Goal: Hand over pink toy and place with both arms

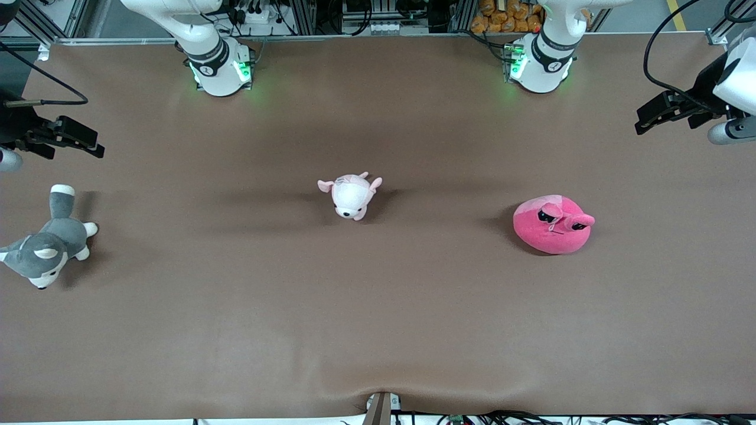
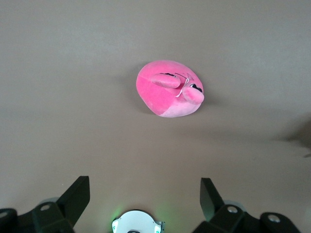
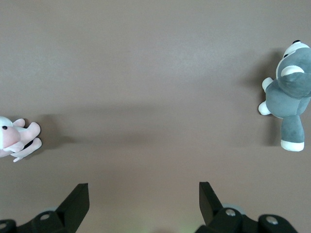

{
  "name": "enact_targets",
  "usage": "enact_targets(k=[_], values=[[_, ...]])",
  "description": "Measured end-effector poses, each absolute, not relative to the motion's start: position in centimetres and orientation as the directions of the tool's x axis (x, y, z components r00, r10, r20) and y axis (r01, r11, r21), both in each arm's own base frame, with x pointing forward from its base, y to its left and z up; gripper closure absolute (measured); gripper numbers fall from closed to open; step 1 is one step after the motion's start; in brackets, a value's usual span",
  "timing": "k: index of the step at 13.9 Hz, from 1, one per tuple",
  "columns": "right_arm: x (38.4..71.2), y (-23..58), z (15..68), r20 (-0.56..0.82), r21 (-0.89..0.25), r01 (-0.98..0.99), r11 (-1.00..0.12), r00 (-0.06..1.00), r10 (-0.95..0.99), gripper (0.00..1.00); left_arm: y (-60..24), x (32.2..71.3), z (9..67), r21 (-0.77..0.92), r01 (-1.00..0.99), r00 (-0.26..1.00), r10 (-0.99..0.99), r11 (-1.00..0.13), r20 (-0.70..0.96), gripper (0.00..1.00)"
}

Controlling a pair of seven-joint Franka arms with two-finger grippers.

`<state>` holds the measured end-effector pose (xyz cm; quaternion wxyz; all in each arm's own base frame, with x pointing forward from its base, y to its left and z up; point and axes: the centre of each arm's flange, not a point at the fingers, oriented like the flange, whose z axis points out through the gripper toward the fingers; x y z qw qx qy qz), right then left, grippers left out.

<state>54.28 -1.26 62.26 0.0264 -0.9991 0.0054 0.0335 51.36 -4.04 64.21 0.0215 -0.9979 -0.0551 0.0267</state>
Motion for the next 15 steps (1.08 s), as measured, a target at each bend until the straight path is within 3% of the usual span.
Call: enact_targets(k=[15], values=[[54.3, -1.3, 62.3, -0.067, -0.052, -0.013, -0.999, 0.998, -0.009, 0.00, -3.7, 52.4, 63.1, -0.048, 0.114, 0.990, 0.117, -0.992, -0.078, 0.00]])
